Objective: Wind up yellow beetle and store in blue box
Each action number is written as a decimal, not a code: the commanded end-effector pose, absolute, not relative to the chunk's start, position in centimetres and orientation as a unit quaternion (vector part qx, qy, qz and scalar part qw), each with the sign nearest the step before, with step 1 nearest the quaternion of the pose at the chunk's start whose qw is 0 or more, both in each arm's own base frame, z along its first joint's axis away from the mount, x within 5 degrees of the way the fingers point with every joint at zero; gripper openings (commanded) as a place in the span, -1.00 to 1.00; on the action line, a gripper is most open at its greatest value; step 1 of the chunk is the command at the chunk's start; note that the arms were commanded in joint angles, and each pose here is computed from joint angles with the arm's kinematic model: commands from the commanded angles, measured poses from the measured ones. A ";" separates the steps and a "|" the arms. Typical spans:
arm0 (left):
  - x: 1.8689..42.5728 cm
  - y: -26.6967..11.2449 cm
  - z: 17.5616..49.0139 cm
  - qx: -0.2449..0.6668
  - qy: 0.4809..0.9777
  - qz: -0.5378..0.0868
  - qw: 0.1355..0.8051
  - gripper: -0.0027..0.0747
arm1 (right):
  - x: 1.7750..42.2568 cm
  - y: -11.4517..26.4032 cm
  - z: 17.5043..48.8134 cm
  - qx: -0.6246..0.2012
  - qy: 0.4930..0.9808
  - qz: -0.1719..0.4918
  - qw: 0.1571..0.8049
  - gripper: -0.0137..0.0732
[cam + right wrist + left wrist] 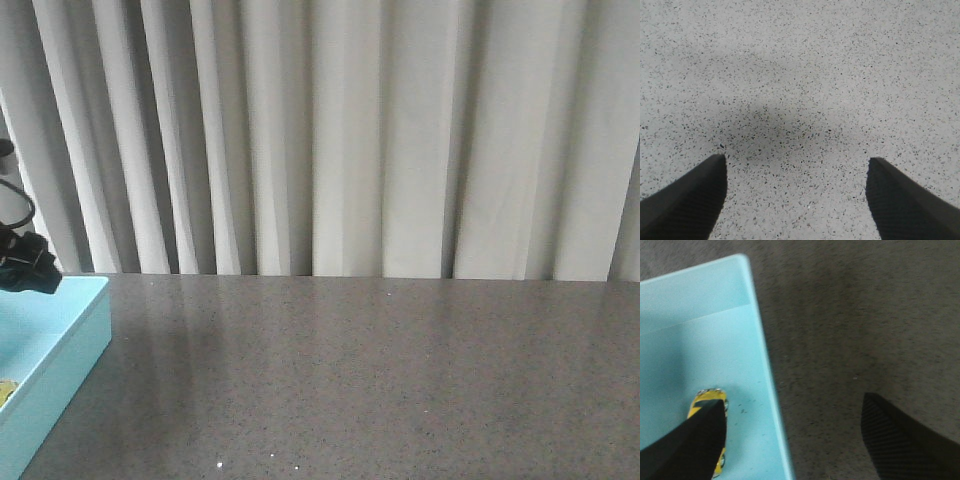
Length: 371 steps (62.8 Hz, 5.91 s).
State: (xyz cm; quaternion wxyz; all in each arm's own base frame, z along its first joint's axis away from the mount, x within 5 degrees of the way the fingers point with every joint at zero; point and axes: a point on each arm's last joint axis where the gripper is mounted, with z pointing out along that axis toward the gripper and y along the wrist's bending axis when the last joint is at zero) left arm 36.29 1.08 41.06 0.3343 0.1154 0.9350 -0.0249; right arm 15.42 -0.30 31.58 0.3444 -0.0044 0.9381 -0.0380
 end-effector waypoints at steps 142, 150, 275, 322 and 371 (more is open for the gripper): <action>13.5 -2.5 32.0 0.101 0.838 -0.031 0.536 -0.95 | 15.6 -0.3 32.7 -0.004 0.926 -0.037 0.375 -0.40; 13.5 -2.5 32.0 0.101 0.838 -0.031 0.536 -0.95 | 15.6 -0.3 32.7 -0.004 0.926 -0.038 0.375 -0.72; 5.5 -0.2 20.8 0.003 0.679 -0.018 0.734 -0.95 | 15.5 -0.3 32.6 -0.004 0.930 -0.038 0.366 -0.70; 5.5 -0.2 20.8 0.003 0.679 -0.018 0.734 -0.95 | 5.9 -0.5 20.5 0.031 0.701 -0.025 0.712 -0.70; 5.5 -0.2 20.8 0.003 0.679 -0.018 0.734 -0.95 | 5.6 -0.5 19.8 0.029 0.704 -0.029 0.709 -0.70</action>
